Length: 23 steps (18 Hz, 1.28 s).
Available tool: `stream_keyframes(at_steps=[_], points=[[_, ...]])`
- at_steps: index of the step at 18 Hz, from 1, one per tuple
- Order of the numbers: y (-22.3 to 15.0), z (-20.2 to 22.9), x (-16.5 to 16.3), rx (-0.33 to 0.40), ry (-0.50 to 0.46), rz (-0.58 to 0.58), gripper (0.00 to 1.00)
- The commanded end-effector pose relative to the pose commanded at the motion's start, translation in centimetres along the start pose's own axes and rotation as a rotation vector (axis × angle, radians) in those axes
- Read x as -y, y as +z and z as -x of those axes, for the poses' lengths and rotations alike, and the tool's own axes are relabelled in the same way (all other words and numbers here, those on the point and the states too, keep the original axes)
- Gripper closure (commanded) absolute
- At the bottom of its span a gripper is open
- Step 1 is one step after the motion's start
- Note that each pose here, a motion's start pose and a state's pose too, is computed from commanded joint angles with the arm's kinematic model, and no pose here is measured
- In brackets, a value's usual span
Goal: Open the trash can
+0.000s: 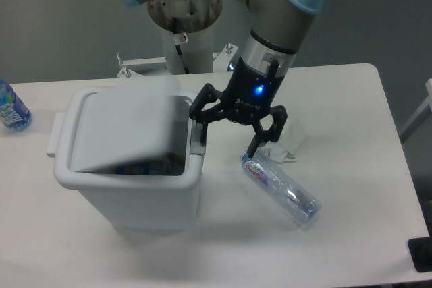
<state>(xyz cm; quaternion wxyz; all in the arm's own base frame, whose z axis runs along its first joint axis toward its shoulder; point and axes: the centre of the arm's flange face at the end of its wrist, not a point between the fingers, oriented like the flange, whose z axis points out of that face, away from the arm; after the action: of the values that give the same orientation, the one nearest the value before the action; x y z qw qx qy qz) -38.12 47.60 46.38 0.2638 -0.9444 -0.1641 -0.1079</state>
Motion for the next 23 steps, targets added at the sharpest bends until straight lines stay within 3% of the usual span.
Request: stream_keyframes(at_steps=[16,20,23], points=[[-2.9,0.6,1.7,0.045,0.024,-0.06,0.0],[-4.4,3.4,2.3,0.094,0.03,-0.112,0.0],[-3.5,8.6,1.7,0.137,0.01,-0.141,0.0]])
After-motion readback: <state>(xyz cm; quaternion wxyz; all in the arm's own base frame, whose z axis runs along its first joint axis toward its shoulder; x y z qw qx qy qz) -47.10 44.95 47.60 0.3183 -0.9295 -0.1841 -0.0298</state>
